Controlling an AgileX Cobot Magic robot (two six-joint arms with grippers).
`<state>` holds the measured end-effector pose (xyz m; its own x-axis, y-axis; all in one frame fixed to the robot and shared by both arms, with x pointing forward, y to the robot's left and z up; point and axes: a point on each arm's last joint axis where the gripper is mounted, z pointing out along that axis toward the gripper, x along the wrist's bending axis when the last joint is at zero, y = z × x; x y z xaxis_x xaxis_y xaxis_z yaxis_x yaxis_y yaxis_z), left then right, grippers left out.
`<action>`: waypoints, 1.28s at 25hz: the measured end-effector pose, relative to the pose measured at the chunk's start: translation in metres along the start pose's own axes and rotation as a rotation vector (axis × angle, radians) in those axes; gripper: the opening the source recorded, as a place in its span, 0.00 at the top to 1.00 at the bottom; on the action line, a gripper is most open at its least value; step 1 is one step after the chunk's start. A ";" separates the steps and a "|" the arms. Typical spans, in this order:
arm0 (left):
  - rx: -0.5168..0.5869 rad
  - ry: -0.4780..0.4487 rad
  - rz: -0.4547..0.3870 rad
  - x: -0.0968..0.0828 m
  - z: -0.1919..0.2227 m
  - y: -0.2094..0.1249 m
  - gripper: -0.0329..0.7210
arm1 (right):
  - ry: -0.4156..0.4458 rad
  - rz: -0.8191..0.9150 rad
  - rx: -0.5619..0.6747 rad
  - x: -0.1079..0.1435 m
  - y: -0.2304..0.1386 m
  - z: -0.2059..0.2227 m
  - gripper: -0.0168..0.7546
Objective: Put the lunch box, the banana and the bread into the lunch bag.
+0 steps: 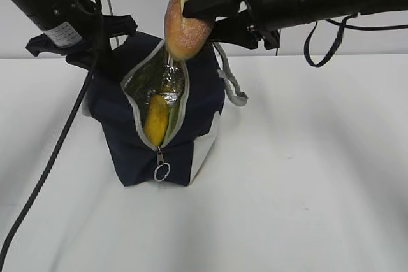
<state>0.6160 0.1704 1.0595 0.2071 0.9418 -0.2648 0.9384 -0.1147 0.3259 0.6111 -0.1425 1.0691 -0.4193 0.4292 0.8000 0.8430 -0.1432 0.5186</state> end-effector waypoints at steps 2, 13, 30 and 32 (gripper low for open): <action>-0.001 0.000 0.000 0.000 0.000 0.000 0.96 | 0.000 0.006 0.008 -0.006 0.002 0.008 0.43; -0.008 -0.003 -0.002 0.000 0.000 0.001 0.96 | 0.002 0.019 0.094 -0.025 -0.007 0.051 0.43; -0.009 -0.004 -0.002 0.000 0.000 0.001 0.96 | -0.006 0.069 0.135 -0.040 -0.014 0.059 0.16; -0.009 -0.004 -0.002 0.000 0.000 0.001 0.96 | 0.003 0.072 0.140 -0.039 -0.014 0.059 0.16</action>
<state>0.6166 0.1699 1.0599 0.2061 0.9406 -0.2697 0.9365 -0.1098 0.3330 0.6352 -0.1043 1.0128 -0.3571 0.4191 0.8348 0.9094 -0.0479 0.4131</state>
